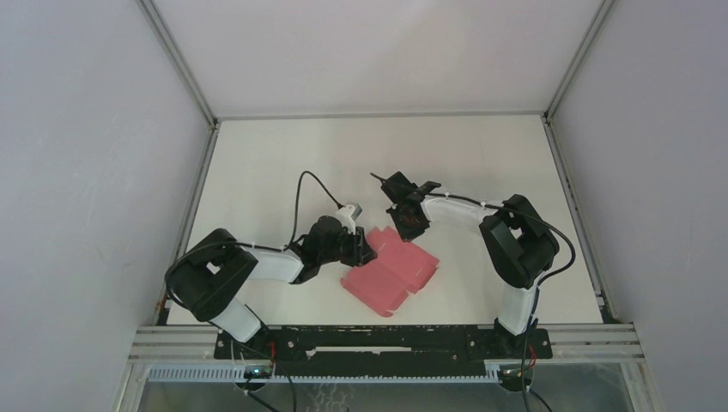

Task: Fold the paper box
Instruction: Fold the paper box at the center of the board.

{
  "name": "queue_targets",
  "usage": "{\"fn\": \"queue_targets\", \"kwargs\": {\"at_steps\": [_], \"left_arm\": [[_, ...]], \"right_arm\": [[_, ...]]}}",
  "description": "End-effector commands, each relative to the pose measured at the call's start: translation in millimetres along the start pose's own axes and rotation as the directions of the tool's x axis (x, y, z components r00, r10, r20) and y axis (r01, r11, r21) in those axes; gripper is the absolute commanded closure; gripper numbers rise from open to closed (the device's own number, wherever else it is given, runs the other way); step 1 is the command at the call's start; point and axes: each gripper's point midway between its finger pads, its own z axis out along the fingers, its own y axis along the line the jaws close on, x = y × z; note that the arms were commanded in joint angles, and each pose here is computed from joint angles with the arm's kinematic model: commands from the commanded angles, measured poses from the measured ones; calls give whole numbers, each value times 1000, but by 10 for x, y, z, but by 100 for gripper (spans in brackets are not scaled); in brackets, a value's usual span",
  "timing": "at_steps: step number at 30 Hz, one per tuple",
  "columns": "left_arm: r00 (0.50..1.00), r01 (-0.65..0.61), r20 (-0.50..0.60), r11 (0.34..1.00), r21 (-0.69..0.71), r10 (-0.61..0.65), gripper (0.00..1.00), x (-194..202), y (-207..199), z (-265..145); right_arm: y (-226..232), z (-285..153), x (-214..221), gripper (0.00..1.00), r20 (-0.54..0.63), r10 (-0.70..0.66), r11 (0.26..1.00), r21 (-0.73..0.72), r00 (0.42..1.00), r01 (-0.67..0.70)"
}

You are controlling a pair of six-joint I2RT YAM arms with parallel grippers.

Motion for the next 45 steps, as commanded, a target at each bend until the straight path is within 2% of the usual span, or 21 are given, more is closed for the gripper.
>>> {"fn": "queue_targets", "kwargs": {"at_steps": [1, 8, 21, 31, 37, 43, 45], "left_arm": [[998, -63, 0, 997, -45, 63, 64, -75, -8, 66], [989, -144, -36, 983, -115, 141, 64, -54, -77, 91], [953, -300, -126, 908, -292, 274, 67, 34, -167, 93], [951, -287, -61, 798, -529, 302, 68, -122, -157, -46], [967, -210, 2, 808, -551, 253, 67, -152, -178, -52], [969, -172, 41, 787, -593, 243, 68, -168, -68, -168], [971, -160, 46, 785, -599, 233, 68, -147, -41, -180]], "right_arm": [[27, 15, -77, 100, 27, 31, 999, -13, 999, -30], [42, 43, -84, 100, 26, 37, 999, -18, 999, -37], [87, 133, -58, 100, 9, 60, 998, -30, 998, -60], [160, 166, -85, 100, 8, 114, 991, -65, 993, -113], [249, 161, -142, 100, 28, 112, 989, -102, 993, -109], [258, -6, -343, 62, 114, 116, 986, -131, 987, -100], [237, -119, -427, 54, 151, 129, 984, -142, 980, -107]]}}
